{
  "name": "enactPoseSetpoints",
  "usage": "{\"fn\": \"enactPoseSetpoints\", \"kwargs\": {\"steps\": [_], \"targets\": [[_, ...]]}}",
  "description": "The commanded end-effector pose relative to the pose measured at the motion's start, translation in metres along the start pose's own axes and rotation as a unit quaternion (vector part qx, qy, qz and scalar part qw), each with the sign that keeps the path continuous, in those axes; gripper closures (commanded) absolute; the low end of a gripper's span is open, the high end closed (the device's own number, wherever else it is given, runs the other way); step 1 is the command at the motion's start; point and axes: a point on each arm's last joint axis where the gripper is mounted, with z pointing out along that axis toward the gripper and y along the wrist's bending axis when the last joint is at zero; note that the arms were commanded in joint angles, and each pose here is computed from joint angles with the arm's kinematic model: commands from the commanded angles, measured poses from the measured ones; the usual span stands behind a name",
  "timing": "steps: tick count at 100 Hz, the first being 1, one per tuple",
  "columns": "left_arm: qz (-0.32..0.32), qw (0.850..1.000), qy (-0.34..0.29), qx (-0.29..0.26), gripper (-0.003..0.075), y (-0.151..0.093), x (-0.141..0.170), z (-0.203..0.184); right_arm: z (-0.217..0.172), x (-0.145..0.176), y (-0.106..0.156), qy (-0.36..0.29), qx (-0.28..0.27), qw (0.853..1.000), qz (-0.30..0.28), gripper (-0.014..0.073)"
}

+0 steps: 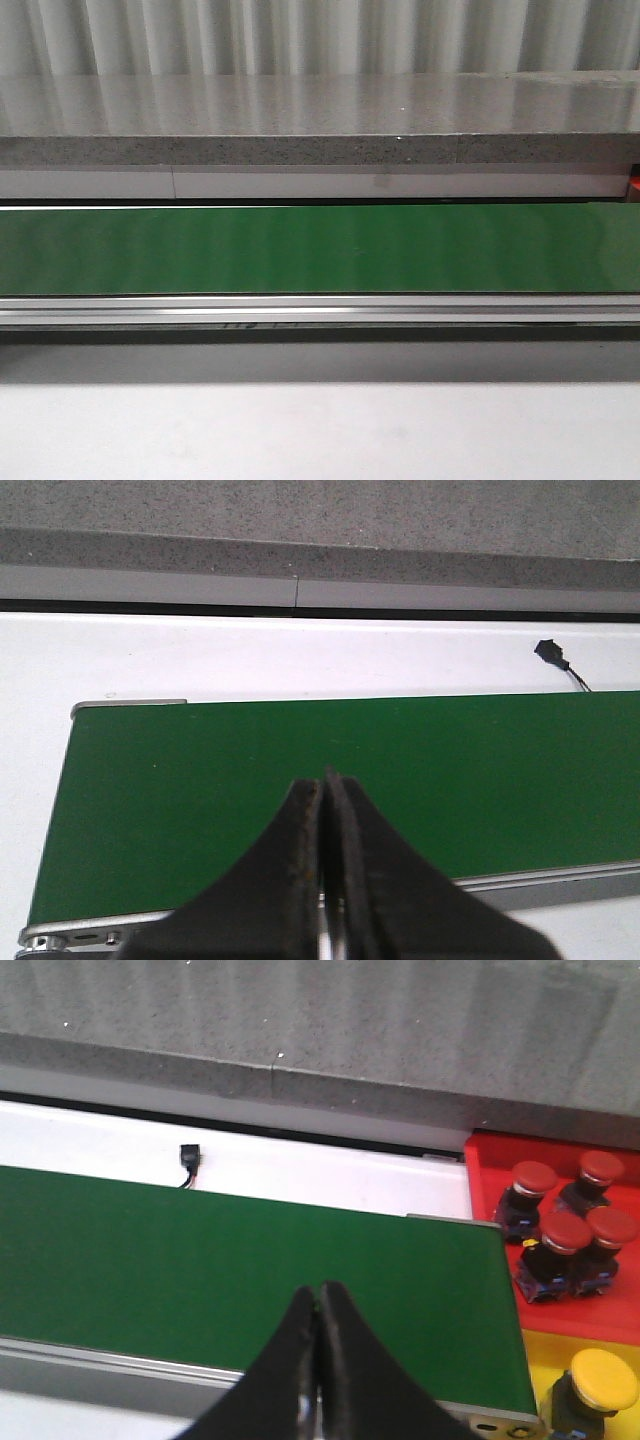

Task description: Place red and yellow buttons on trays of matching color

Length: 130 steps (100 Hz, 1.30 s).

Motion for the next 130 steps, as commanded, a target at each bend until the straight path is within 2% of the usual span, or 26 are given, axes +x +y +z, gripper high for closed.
{"fn": "enactPoseSetpoints", "kwargs": {"steps": [1,25,44,75,98,130], "targets": [[-0.011,0.999,-0.041,-0.003,0.0740,-0.001,-0.013,-0.004,-0.005,0.000,-0.003,-0.078,0.020,0.997,-0.001,0.0662],[-0.011,0.999,-0.041,-0.003,0.0740,-0.001,-0.013,-0.004,-0.008,0.052,-0.005,-0.100,0.033,0.994,0.028,0.0662],[-0.011,0.999,-0.041,-0.003,0.0740,-0.001,-0.013,-0.004,-0.007,0.074,-0.005,-0.129,0.030,0.990,0.048,0.0662],[-0.011,0.999,-0.041,-0.003,0.0740,-0.001,-0.013,-0.004,0.002,0.093,-0.005,-0.136,0.024,0.988,0.062,0.0662],[-0.011,0.999,-0.041,-0.003,0.0740,-0.001,-0.013,-0.004,0.001,0.089,-0.005,-0.159,0.021,0.985,0.064,0.0662],[-0.011,0.999,-0.041,-0.003,0.0740,-0.001,-0.013,-0.004,0.001,0.089,-0.005,-0.158,0.021,0.985,0.064,0.0662]]}}
